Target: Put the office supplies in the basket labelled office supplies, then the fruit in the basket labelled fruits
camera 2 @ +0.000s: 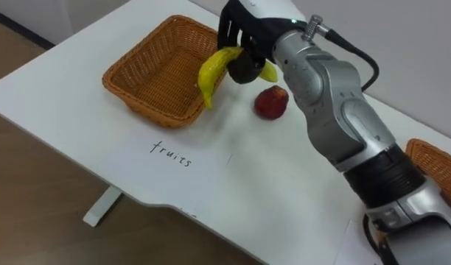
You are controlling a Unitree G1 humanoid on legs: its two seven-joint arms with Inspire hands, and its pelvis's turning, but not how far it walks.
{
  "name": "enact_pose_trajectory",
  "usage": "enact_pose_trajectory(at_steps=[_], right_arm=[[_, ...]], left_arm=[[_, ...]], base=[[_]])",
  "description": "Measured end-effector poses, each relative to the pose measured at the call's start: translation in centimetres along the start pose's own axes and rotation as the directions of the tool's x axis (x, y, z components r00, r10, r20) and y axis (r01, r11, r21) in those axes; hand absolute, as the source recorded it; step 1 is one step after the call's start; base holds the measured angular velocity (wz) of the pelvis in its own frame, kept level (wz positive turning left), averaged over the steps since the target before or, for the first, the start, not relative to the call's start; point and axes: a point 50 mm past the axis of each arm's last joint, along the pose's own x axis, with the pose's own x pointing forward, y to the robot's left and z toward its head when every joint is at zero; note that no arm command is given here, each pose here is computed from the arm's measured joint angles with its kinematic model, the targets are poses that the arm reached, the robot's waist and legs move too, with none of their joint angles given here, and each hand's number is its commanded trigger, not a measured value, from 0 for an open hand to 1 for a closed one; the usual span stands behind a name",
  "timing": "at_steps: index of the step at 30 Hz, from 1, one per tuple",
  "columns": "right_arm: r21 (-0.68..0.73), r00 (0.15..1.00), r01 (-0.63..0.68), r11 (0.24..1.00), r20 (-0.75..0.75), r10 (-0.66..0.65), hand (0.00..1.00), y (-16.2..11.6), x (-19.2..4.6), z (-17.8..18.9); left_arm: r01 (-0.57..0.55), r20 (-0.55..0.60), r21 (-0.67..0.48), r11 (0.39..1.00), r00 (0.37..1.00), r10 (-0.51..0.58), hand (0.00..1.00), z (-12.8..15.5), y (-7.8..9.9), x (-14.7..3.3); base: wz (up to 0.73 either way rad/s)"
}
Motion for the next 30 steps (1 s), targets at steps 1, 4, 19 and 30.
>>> enact_pose_trajectory(at_steps=[1,4,19,30], right_arm=[[0.000,1.000,0.000,1.000,0.000,0.000,1.00,0.0,0.0,0.0],[-0.004,1.000,-0.007,1.000,0.005,0.007,1.00,0.2,0.0,0.1],[0.014,0.999,-0.020,1.000,0.033,0.020,1.00,1.1,0.4,1.6],[0.003,0.994,-0.107,0.994,-0.018,0.107,0.51,3.6,1.0,0.8]], left_arm=[[0.000,0.001,0.000,1.000,1.000,0.000,0.00,0.0,0.0,0.0],[-0.004,-0.004,0.001,1.000,1.000,0.004,0.00,-0.1,0.1,0.0],[0.008,-0.005,0.018,1.000,1.000,-0.008,0.00,-0.3,0.0,0.0],[0.033,-0.007,0.026,0.999,0.999,-0.032,0.00,-0.4,-0.3,-0.1]], base=[[0.03],[0.08],[0.04],[0.03]])
